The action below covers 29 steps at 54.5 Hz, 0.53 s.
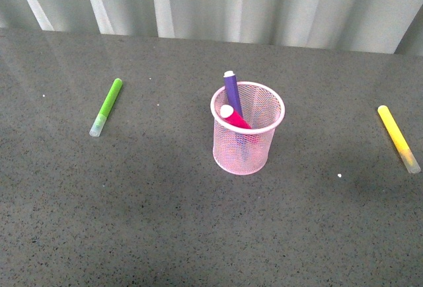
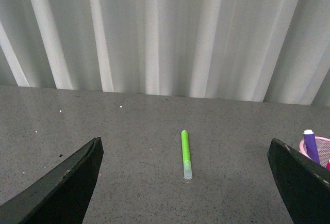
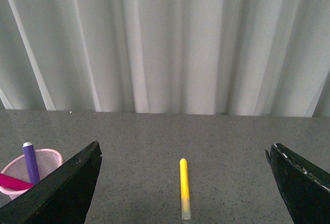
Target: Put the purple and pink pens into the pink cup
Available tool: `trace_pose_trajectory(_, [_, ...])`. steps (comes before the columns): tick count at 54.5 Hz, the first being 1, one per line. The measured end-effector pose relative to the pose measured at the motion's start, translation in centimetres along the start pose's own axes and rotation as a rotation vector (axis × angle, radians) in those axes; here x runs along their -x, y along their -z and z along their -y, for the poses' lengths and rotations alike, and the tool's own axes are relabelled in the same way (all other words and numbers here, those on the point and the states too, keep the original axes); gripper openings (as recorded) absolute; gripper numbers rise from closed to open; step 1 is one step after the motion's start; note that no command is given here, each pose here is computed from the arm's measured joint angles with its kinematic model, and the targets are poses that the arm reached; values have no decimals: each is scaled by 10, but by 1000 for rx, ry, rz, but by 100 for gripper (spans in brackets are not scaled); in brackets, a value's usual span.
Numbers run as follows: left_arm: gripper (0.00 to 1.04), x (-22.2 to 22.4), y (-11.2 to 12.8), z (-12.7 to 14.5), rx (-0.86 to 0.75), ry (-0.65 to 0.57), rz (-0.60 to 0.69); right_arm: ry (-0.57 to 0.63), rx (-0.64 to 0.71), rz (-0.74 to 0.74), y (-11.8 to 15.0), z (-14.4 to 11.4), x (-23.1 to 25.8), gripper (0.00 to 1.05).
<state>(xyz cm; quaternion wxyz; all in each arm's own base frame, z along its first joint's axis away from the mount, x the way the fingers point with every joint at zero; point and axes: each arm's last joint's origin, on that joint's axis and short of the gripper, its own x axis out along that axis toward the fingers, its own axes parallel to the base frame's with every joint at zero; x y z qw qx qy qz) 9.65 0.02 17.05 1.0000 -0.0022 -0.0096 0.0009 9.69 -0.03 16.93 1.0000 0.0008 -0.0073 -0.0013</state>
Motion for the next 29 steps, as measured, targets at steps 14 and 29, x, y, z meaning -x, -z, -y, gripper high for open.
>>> trace_pose_trajectory(14, [98, 0, 0, 0, 0, 0, 0, 0, 0, 0, 0, 0, 0, 98])
trace_pose_trajectory(29, [98, 0, 0, 0, 0, 0, 0, 0, 0, 0, 0, 0, 0, 98])
